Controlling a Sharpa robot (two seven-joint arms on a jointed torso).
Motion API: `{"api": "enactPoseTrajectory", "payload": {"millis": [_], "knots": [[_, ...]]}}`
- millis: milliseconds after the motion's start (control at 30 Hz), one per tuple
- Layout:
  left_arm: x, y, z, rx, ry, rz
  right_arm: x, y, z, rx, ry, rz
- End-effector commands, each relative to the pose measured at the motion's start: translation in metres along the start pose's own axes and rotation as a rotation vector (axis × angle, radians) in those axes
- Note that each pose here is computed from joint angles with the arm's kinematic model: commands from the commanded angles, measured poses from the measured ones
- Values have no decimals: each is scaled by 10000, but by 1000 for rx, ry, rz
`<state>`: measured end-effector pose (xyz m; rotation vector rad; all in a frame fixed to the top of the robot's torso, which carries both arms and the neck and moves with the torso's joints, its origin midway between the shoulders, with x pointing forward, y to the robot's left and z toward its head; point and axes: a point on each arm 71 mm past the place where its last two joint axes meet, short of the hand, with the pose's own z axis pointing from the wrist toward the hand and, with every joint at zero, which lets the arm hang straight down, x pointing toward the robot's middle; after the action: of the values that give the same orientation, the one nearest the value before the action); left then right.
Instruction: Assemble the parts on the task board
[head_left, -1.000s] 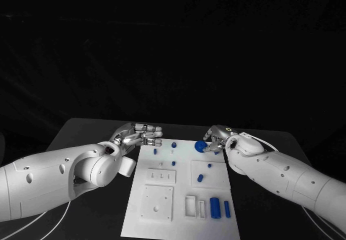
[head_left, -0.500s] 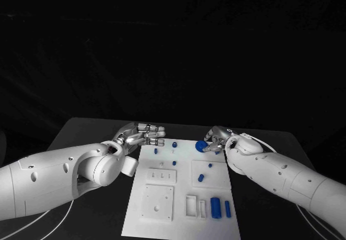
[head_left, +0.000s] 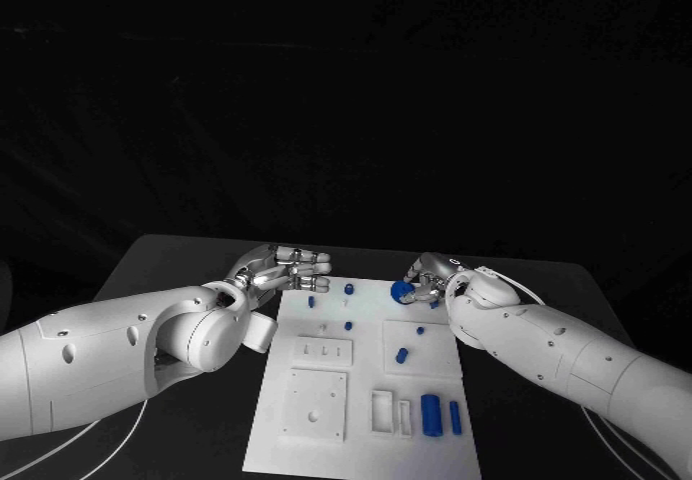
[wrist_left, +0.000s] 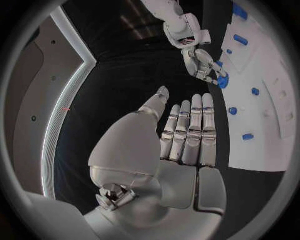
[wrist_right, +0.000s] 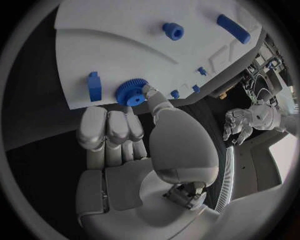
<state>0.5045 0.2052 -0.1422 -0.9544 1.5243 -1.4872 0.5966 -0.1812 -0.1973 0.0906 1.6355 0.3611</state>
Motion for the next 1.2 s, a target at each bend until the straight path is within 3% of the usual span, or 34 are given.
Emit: {"api": "enactPoseTrajectory", "payload": {"millis": [33,667,1033,1200], "knots": [[27,-17,9,9,16,2,16,16,3,-8,16,3],[26,-15,16,7,18,2,45,-22,4,11,59,-24],[28,-10,19,1,21,2,108,-16,-1,15,117,-62],[24,-9,20,0,21,3,109,5,-5,8,104,-82]]}}
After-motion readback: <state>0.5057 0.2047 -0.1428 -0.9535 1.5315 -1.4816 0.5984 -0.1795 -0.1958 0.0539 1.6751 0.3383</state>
